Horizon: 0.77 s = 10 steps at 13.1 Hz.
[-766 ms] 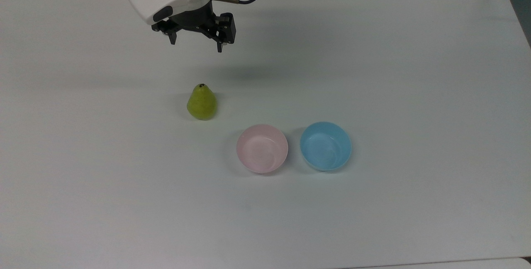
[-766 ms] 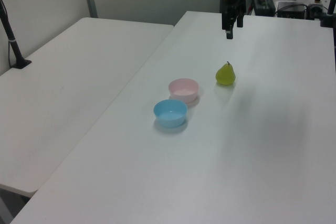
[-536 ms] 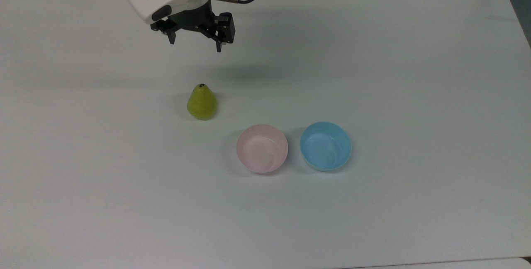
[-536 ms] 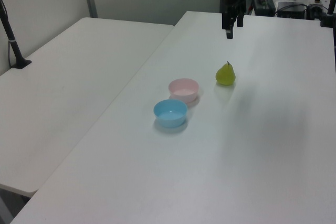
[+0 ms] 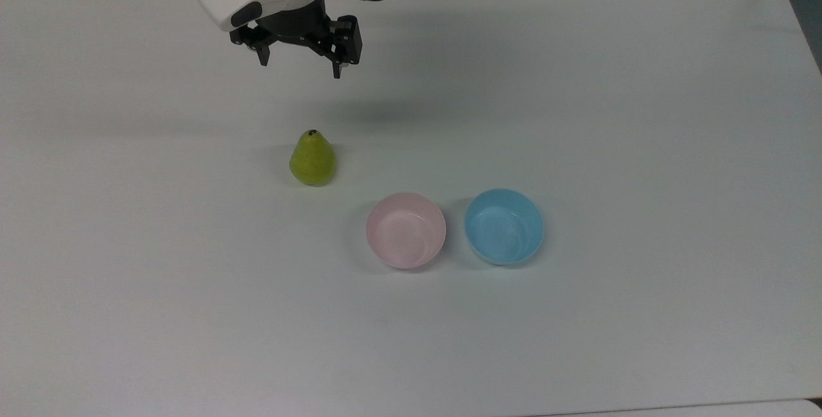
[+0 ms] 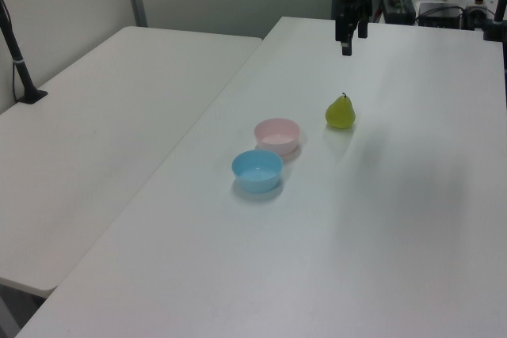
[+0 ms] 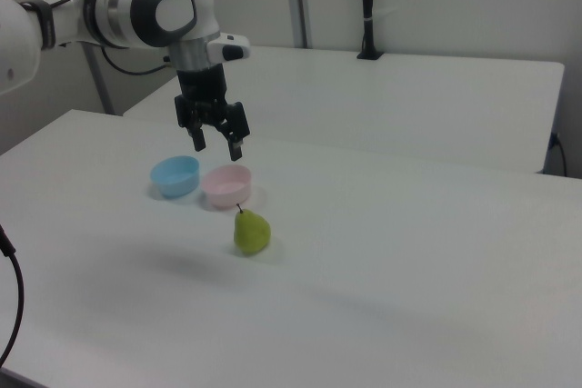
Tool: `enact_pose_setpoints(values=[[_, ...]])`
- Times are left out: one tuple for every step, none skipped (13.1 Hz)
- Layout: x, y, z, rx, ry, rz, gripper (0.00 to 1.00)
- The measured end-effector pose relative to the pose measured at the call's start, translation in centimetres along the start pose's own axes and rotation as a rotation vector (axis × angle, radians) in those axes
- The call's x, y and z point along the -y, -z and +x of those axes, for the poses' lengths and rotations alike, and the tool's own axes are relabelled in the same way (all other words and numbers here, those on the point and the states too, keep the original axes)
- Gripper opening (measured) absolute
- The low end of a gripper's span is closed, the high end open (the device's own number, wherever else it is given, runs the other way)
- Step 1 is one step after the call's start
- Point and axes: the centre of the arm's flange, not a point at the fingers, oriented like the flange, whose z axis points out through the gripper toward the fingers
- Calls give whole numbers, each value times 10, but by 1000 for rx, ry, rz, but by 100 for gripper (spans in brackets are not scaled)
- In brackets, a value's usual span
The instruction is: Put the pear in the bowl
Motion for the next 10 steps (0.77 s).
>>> enact_pose_setpoints(values=[[0, 0, 0, 0, 0, 0, 100], [0, 0, 0, 0, -1, 0, 100], [-1, 1, 0, -1, -1, 0, 100], [-1, 1, 0, -2, -2, 0, 100], [-2, 1, 0, -2, -3, 0, 100], [-3, 1, 0, -2, -5, 0, 100], [-5, 1, 0, -2, -8, 0, 100], [-5, 1, 0, -2, -8, 0, 100], [-5, 1, 0, -2, -8, 0, 100], [-5, 1, 0, -1, -8, 0, 100]])
